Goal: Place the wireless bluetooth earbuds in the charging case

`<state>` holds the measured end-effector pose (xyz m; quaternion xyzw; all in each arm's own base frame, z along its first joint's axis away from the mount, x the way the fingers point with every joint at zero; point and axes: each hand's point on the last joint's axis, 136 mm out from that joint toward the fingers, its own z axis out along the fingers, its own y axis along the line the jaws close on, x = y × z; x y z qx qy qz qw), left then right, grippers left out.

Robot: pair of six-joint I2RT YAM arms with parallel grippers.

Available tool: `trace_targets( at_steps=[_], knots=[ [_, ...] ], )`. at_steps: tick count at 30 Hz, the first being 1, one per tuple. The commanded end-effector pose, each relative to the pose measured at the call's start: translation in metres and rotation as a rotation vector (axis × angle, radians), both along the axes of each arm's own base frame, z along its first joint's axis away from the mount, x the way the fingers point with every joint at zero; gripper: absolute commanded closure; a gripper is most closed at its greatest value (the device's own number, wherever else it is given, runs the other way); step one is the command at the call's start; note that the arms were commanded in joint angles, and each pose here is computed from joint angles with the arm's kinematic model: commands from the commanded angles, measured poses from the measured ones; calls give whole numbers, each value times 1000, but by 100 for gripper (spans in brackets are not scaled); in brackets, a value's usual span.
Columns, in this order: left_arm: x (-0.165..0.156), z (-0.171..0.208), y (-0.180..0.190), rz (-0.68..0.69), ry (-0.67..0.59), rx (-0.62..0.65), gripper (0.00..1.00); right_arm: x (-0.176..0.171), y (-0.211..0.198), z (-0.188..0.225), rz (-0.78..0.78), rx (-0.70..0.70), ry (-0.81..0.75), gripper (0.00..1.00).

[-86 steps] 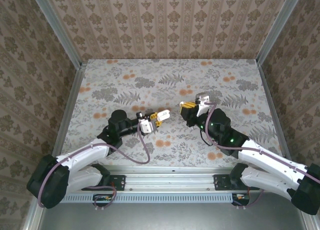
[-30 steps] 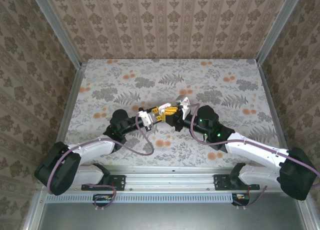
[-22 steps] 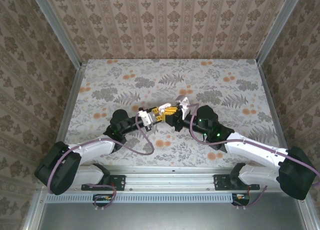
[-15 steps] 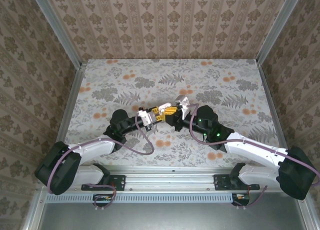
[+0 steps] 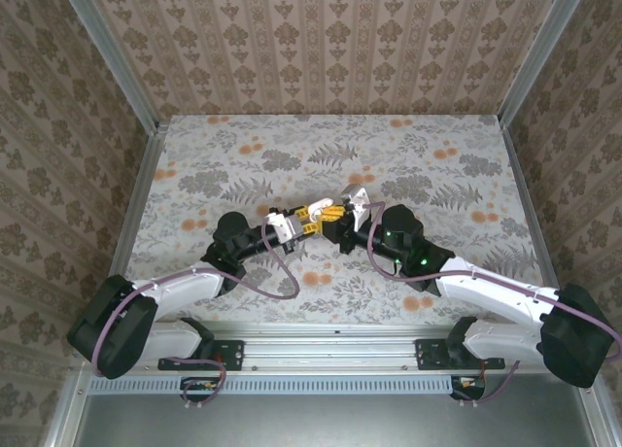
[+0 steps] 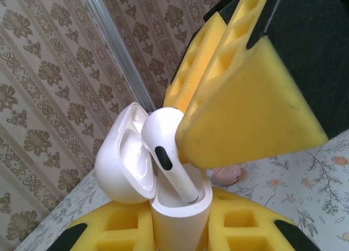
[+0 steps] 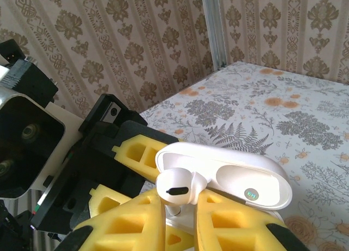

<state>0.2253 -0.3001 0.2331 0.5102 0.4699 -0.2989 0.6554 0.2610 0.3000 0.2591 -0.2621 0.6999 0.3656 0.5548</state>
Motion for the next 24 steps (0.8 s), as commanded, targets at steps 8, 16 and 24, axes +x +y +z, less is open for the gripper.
trace_targets(
  at_steps=[8, 16, 24],
  knots=[
    [-1, 31, -5, -38, -49, -65, 96, 2, 5, -4, 7, -27, -6, 82],
    [-1, 33, -5, -36, -54, -66, 96, 3, 5, -13, 1, -51, 19, 81],
    [-1, 35, -5, -36, -62, -66, 96, 6, 0, -16, -27, -67, 26, 78]
  ],
)
